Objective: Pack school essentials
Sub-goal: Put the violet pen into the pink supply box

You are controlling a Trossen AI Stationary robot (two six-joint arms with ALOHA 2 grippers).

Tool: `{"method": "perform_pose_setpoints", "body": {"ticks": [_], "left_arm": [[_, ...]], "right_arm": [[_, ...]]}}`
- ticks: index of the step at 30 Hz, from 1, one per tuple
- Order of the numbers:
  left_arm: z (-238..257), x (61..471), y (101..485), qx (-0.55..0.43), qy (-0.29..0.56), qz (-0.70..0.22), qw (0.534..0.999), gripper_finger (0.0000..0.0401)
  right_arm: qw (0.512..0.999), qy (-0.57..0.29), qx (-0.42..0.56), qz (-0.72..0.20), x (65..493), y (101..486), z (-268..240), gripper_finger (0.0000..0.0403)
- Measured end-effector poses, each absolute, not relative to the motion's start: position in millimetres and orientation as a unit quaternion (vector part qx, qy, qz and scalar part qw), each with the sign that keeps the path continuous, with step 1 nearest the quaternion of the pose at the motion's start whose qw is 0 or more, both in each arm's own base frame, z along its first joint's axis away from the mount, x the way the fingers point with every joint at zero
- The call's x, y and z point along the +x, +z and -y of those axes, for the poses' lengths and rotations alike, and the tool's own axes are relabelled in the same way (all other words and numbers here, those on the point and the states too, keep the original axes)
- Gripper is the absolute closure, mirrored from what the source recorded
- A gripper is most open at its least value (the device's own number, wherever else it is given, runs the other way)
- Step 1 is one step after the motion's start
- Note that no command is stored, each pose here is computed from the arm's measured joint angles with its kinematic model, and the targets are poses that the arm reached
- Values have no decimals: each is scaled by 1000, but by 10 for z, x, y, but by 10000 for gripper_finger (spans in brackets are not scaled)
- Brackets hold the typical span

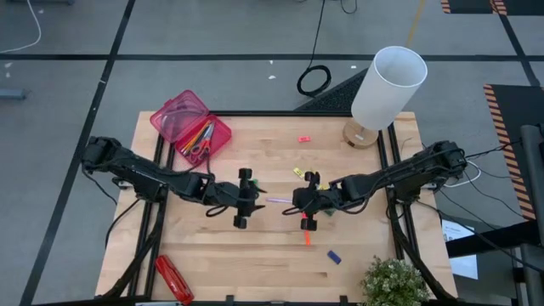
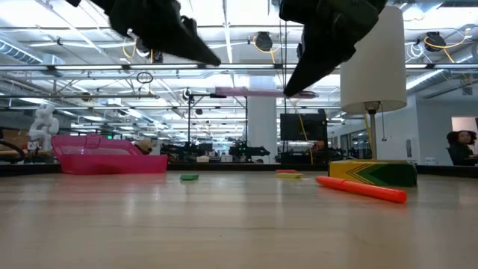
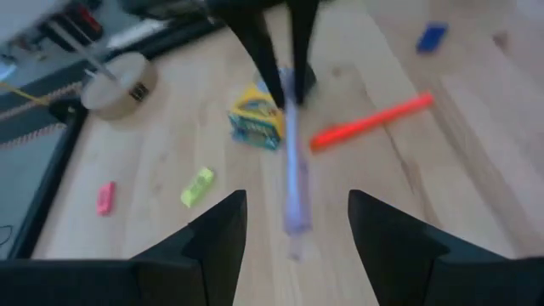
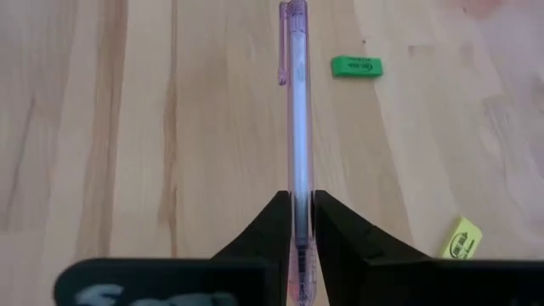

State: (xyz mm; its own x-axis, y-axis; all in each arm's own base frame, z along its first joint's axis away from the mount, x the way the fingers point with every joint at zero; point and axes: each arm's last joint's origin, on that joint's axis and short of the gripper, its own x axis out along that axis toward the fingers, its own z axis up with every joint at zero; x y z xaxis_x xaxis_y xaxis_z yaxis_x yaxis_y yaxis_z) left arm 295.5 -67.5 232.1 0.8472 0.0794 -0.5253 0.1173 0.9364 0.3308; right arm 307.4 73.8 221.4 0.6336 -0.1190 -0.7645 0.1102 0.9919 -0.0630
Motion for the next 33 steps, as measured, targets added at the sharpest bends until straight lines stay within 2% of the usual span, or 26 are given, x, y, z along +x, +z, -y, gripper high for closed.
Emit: {"method": "perform_pose_setpoints", "body": {"ticks": [9,14,28,33], "left_arm": [[741,3139,2089,227,-20,-270,935,192],[738,3175,2093,259,-6,-256,931,192],[744,3154,2069,270,-4,-271,924,193],[738,3160,2077,268,-2,-267,926,227]], "right_arm": [[901,-81,29,-425,3067,2205,-737,367],[903,-83,37,-419,3076,2212,-740,367],[916,-79,52,-389,3125,2253,-753,367],[916,-79,52,-389,3126,2254,-753,367]]}}
